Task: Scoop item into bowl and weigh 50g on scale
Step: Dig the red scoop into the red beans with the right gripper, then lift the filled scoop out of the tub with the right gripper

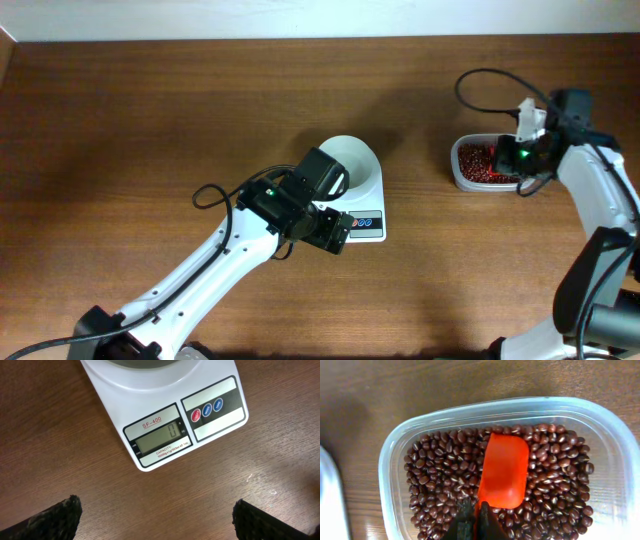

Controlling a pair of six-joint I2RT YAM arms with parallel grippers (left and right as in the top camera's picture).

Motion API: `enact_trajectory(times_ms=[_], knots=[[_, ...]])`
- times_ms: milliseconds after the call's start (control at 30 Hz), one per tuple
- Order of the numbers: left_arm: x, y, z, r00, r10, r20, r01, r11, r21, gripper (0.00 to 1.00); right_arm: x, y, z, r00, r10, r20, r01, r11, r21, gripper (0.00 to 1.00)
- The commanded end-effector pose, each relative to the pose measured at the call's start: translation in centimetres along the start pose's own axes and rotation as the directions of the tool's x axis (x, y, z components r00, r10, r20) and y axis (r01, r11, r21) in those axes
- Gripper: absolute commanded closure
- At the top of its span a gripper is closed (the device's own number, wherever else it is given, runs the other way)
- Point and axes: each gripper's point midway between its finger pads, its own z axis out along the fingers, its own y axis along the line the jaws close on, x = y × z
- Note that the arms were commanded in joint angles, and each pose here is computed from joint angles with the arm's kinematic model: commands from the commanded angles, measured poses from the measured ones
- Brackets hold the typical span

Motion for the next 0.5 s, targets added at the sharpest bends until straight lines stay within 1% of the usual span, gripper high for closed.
enact_trajectory(times_ms=[0, 67, 167, 367, 467], knots=[[0.1, 0.1, -0.3, 1.0, -0.001, 0.011, 0.001, 1.0, -0.006, 0.01, 0.4, 0.5, 0.2, 0.996, 0.086, -0.021, -0.089, 0.981, -0.171, 0.96], [0.1, 0.1, -0.3, 1.0, -0.001, 0.011, 0.001, 1.0, -0.006, 0.01, 0.4, 0.2, -0.4, 0.992, 0.124, -0.02, -0.126, 0.967, -0.223, 0.96], [0.1, 0.1, -0.3, 1.0, -0.001, 0.011, 0.001, 1.0, -0.006, 0.01, 0.7, 0.3, -0.5, 0.99, 0.139, -0.028, -0.141, 0.955, -0.262, 0.96], [0.1, 0.1, -0.3, 1.0, -0.001, 0.011, 0.001, 1.0, -0.006, 0.01, 2.8, 0.3, 0.7, 0.987, 0.145, -0.067, -0.158, 0.951, -0.266, 0.96], [0.1, 0.1, -0.3, 1.0, -0.001, 0.011, 0.001, 1.0, -0.006, 0.01, 2.4, 0.9, 0.6, 0.989, 0.141, -0.053, -0.151, 0.941, -0.304, 0.96]])
